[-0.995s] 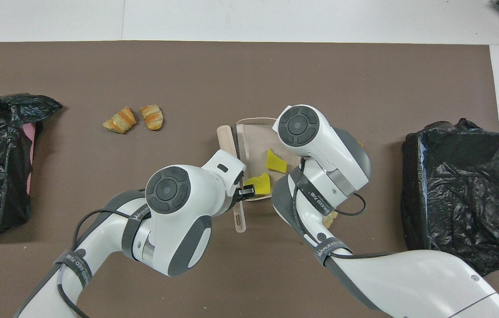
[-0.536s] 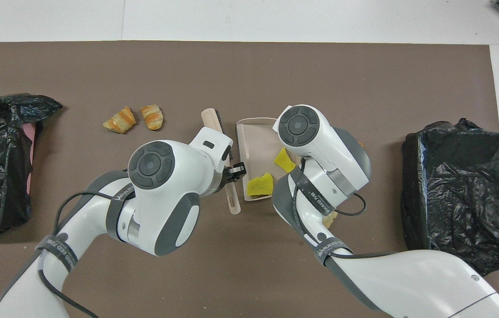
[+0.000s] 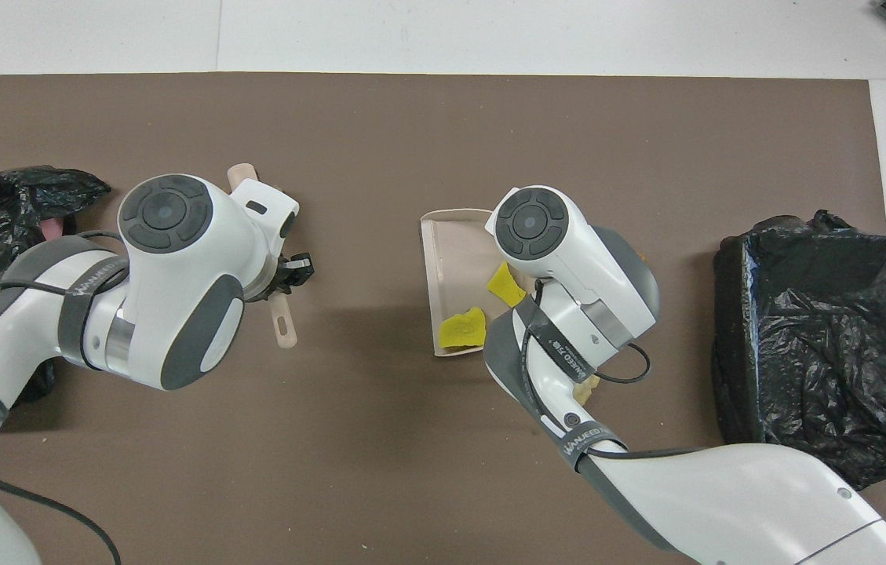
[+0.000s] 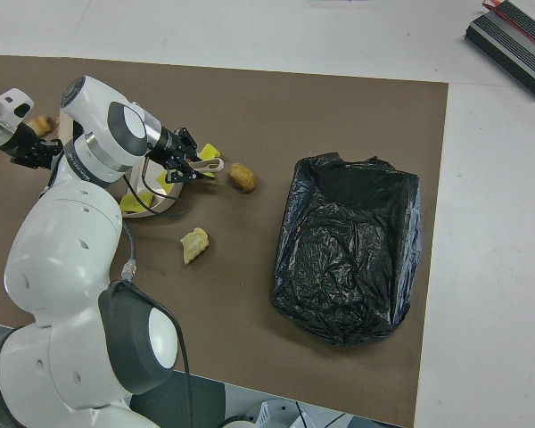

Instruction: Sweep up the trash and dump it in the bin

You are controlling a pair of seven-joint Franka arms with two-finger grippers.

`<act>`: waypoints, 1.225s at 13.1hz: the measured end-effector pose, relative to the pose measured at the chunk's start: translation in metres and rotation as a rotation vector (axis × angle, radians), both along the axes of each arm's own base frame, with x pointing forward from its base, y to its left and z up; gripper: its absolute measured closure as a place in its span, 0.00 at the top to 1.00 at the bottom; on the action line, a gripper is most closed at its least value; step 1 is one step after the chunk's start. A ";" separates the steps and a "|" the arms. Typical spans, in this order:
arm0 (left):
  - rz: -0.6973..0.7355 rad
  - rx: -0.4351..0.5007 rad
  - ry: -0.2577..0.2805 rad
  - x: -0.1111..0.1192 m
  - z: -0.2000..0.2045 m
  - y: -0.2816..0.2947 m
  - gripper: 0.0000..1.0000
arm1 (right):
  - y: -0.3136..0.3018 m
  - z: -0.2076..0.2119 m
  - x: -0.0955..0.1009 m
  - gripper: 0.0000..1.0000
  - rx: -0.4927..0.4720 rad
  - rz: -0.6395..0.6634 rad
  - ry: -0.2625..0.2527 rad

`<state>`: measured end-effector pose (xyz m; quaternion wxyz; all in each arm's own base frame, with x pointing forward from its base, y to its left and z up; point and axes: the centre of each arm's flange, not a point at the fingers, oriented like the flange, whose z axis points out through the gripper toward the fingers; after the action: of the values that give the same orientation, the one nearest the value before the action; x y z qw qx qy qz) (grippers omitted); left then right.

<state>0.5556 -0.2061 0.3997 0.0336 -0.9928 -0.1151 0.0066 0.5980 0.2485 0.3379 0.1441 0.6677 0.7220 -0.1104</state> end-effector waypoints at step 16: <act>-0.375 -0.004 0.063 0.031 -0.052 0.064 0.27 | -0.005 -0.001 0.001 0.32 -0.001 -0.008 0.002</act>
<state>0.5862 -0.1418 0.3481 0.0358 -0.9962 0.0730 0.0318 0.5993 0.2436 0.3367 0.1432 0.6702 0.7196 -0.1118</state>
